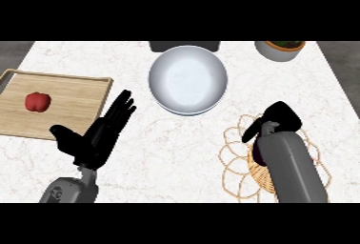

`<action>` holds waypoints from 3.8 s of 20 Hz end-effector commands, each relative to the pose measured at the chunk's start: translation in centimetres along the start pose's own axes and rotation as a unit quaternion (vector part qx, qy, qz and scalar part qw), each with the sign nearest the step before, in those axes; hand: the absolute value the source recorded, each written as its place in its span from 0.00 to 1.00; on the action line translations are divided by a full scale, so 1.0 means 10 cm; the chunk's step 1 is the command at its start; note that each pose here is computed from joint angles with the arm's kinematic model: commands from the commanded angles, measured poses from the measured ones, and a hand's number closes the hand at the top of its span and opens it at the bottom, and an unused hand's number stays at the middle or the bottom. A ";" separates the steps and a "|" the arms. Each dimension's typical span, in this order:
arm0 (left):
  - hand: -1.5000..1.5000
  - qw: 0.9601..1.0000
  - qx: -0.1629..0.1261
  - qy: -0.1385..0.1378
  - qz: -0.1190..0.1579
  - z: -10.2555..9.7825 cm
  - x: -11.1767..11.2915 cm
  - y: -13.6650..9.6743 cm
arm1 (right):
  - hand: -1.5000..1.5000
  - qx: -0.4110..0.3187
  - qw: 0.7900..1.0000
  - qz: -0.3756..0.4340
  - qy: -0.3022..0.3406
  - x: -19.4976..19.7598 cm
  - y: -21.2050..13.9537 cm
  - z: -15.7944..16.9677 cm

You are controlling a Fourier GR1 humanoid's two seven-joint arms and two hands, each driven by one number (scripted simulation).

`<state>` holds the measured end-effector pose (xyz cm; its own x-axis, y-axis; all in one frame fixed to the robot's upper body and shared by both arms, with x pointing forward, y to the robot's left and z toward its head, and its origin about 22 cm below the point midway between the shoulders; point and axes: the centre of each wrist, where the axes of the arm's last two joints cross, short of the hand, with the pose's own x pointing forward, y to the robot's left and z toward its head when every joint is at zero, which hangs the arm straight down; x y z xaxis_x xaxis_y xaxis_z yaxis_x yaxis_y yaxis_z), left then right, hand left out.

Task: Pick the eggplant from the placemat and place it in the bowl

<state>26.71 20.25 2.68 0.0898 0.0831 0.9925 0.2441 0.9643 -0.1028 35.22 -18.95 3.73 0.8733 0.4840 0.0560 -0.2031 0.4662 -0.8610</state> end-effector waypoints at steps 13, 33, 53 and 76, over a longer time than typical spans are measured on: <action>0.50 1.000 0.001 -0.007 -0.005 -0.07 0.06 0.01 | 0.00 0.002 0.992 0.036 0.125 -0.05 0.04 -0.06; 0.50 1.000 -0.010 -0.007 0.007 -0.03 0.17 -0.05 | 1.00 -0.039 0.995 0.040 0.078 -0.14 0.42 -0.18; 0.50 0.999 -0.048 -0.003 -0.005 -0.11 0.07 -0.22 | 1.00 -0.042 0.759 0.286 -0.584 -0.05 1.19 1.56; 0.50 1.000 -0.012 0.008 -0.001 0.04 0.01 0.01 | 1.00 -0.176 0.731 0.034 -0.658 -0.50 -0.37 3.09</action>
<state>26.82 19.97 2.68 0.0981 0.0720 0.9926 0.2562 0.9619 -0.0951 17.01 -0.36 19.96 -0.4682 0.8547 0.2240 0.0822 0.2946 -0.9521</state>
